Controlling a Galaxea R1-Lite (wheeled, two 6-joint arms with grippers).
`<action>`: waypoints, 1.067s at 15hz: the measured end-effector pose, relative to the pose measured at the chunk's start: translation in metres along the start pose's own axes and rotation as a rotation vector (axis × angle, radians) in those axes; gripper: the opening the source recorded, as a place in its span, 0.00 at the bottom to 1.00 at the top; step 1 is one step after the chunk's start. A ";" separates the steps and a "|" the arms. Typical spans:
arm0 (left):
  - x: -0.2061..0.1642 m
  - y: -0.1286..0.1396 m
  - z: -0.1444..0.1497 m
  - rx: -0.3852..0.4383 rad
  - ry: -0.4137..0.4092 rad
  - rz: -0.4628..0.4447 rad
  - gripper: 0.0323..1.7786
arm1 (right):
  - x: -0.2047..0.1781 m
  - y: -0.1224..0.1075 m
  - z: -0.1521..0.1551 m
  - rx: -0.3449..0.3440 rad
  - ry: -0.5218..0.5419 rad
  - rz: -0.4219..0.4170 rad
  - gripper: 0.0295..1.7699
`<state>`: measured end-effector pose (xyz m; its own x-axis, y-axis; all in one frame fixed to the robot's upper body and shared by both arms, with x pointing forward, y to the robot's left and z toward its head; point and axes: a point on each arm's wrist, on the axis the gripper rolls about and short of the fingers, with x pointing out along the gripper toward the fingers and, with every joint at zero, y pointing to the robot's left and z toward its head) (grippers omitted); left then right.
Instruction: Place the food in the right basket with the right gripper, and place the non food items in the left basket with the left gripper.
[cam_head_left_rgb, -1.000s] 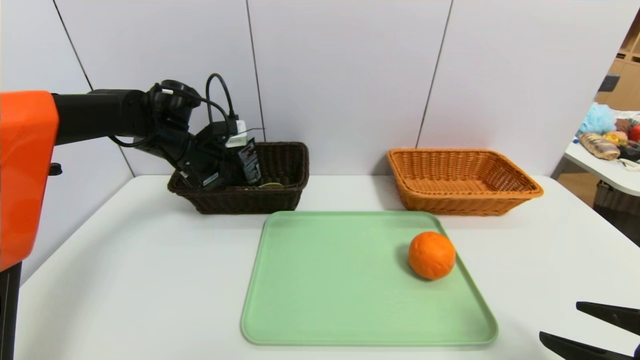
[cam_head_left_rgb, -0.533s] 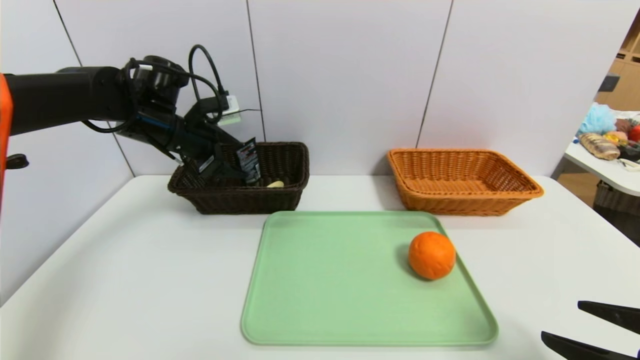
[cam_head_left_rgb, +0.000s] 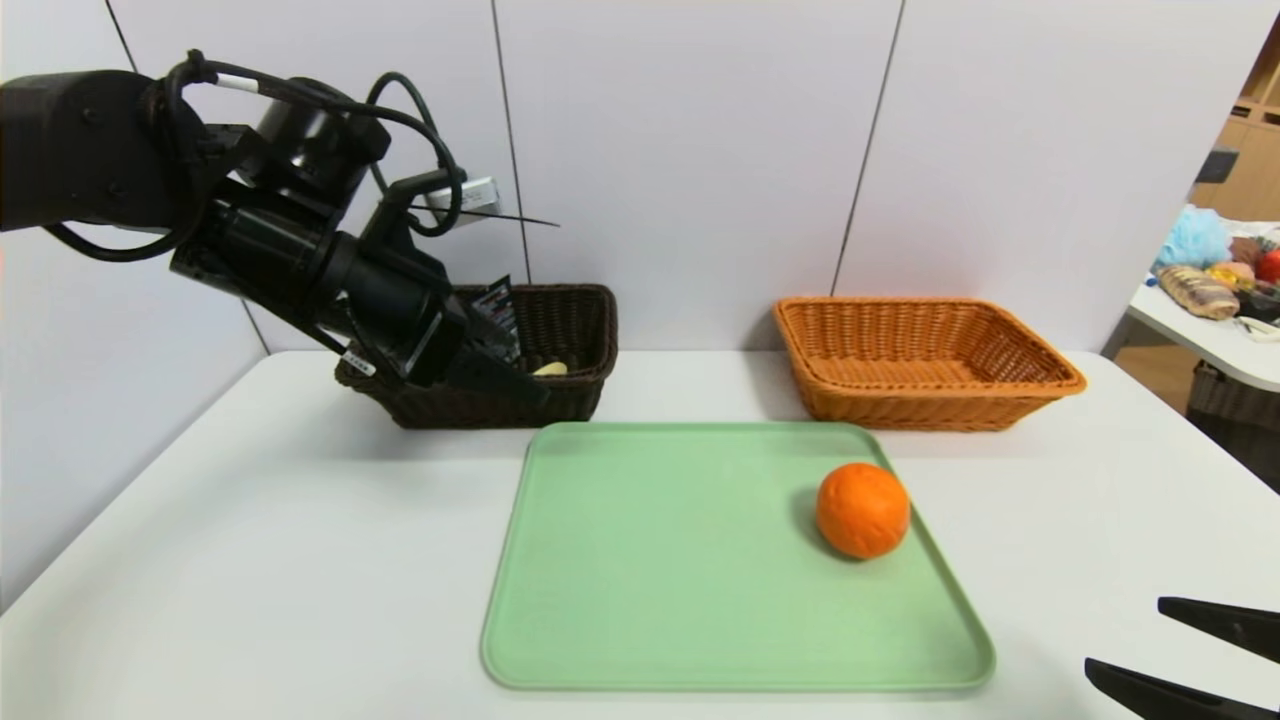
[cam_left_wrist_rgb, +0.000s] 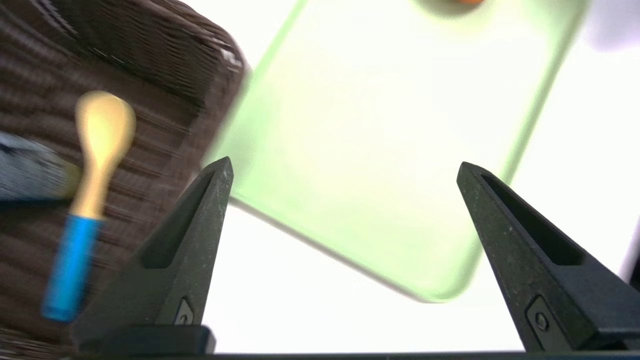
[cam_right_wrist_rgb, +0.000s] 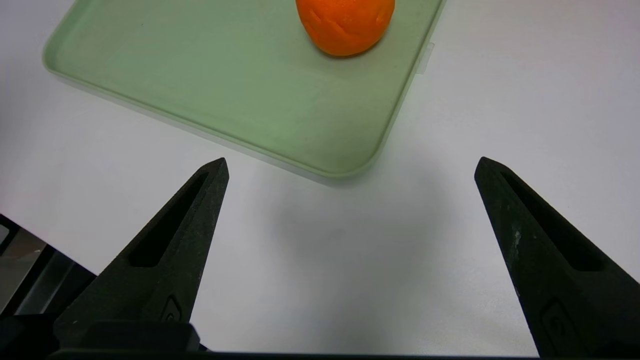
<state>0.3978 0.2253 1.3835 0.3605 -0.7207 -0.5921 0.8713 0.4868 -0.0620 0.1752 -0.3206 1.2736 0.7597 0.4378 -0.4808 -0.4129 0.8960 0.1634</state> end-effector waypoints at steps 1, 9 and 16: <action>-0.006 -0.011 -0.002 -0.081 -0.004 0.001 0.90 | 0.000 0.000 0.000 0.000 0.001 0.000 0.96; -0.024 -0.070 -0.026 -0.453 0.072 0.383 0.94 | 0.005 -0.004 0.006 0.005 0.019 -0.054 0.96; -0.009 -0.117 -0.058 -0.509 0.112 0.614 0.95 | 0.033 -0.016 0.040 0.001 0.041 -0.100 0.96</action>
<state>0.2738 0.2036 1.3496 0.6670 -0.2110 -0.7145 0.2599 0.9647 -0.0423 0.2269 -0.3173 1.2901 0.7757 0.3428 -0.5299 -0.3354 0.9351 0.1139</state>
